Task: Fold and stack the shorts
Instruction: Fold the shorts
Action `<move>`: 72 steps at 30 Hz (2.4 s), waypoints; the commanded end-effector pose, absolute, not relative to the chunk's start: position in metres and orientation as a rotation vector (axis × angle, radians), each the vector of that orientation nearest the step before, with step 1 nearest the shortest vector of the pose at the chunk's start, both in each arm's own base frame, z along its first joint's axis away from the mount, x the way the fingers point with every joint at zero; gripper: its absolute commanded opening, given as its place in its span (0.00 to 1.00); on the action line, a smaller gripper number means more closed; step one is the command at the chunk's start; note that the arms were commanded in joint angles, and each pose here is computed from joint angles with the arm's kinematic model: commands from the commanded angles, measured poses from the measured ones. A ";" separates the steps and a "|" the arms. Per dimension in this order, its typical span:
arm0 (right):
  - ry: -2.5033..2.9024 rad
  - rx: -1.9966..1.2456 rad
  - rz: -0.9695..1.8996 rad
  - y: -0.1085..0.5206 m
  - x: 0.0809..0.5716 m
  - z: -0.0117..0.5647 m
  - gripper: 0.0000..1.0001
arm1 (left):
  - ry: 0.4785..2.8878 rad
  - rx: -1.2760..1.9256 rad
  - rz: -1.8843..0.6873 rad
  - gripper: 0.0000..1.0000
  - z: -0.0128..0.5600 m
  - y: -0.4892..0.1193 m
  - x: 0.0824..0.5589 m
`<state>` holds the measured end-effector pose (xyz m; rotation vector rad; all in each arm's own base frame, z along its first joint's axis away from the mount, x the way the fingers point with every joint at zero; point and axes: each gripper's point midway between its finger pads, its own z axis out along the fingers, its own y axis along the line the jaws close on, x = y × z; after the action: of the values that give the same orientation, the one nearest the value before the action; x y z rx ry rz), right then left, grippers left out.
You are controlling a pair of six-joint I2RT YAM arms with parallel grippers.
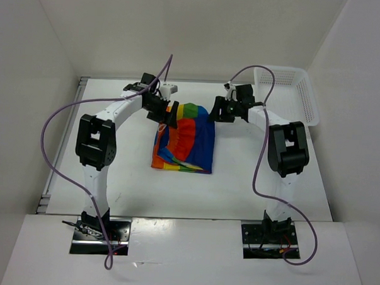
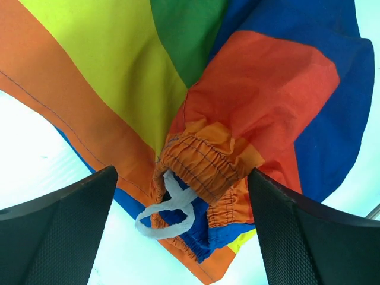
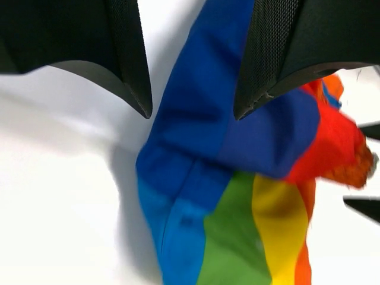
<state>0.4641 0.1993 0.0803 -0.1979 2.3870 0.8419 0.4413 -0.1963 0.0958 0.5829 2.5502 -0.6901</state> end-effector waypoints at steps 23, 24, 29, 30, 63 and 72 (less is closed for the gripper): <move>2.377 -0.143 0.983 0.218 0.485 0.062 0.37 | 2.664 0.518 -0.815 0.37 0.037 -0.186 0.447; 2.386 -0.140 0.984 0.218 0.485 0.057 0.35 | 2.664 0.518 -0.815 0.37 0.037 -0.186 0.447; 2.371 -0.082 0.956 0.220 0.495 0.059 0.09 | 2.701 0.504 -0.754 0.38 0.033 -0.178 0.445; 2.377 -0.046 0.913 0.216 0.501 0.054 0.06 | 2.711 0.498 -0.711 0.38 0.030 -0.173 0.447; 2.064 -0.331 0.214 0.130 0.464 0.228 0.83 | 2.253 0.401 -0.289 1.00 0.209 -0.129 0.510; 1.920 -0.205 -0.045 0.042 0.407 0.290 0.84 | 2.276 0.025 -0.012 1.00 0.207 0.031 0.462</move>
<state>0.4187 0.0900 0.2646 -0.2878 1.9790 0.1062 0.4828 -0.0232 0.2268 0.1597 2.2357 -0.1241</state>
